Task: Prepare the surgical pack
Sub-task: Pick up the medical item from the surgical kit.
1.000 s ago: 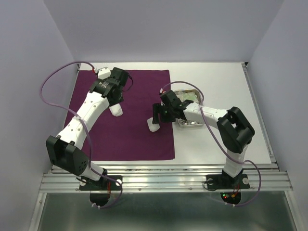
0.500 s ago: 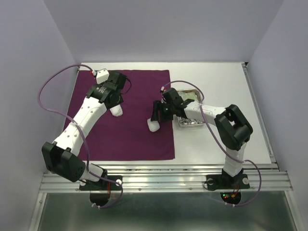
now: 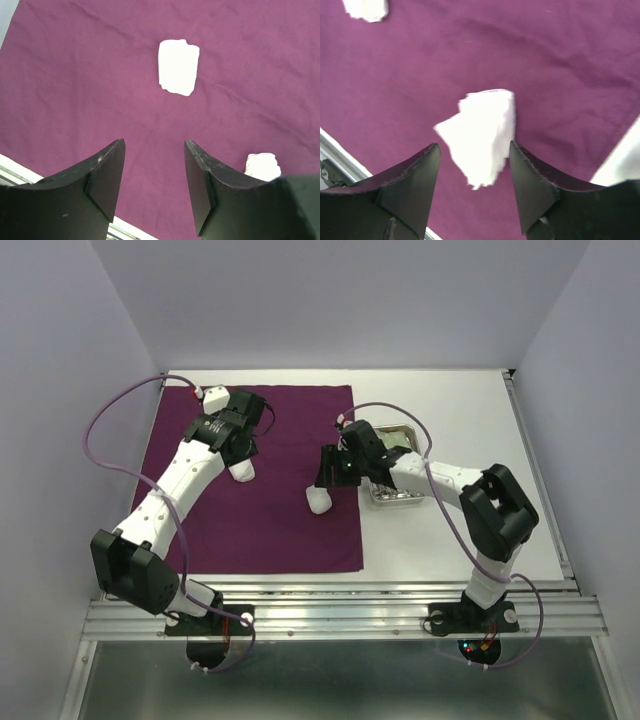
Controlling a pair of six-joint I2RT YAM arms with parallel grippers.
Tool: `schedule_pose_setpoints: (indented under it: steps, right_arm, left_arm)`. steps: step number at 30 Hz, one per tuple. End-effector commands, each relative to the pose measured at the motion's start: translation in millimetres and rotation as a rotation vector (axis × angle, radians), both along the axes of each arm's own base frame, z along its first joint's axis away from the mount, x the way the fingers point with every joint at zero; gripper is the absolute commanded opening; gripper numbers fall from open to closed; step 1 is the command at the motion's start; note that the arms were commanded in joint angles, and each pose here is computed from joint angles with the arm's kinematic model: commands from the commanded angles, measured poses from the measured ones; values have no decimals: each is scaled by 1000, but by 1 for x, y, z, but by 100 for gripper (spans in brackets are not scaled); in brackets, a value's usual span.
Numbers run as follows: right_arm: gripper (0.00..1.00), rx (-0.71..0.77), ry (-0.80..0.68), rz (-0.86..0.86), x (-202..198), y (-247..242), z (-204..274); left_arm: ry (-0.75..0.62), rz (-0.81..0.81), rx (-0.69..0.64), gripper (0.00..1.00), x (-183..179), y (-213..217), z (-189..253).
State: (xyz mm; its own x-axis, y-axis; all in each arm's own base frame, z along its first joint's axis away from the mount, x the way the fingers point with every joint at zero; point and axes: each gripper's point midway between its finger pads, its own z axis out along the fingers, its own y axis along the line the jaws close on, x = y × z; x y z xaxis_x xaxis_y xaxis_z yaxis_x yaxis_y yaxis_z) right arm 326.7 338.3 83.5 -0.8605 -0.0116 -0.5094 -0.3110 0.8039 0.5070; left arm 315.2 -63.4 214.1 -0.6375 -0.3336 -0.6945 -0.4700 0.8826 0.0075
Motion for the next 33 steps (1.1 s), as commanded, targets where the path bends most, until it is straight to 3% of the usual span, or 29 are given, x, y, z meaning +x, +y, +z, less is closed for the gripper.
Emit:
schedule_pose_setpoints:
  steps: [1,20,29,33]
  right_arm:
    - [62,48,-110,48,-4,24,34]
    - [59,163,-31,97,-8,68,21]
    - [59,92,-38,38,-2,55,5]
    - [59,120,-51,53,-5,57,24]
  left_arm:
    - [6,34,50,62,-3,13,6]
    - [-24,22,13,62,-3,13,6]
    - [-12,9,9,61,-1,9,0]
    - [-23,12,1,61,-3,10,0]
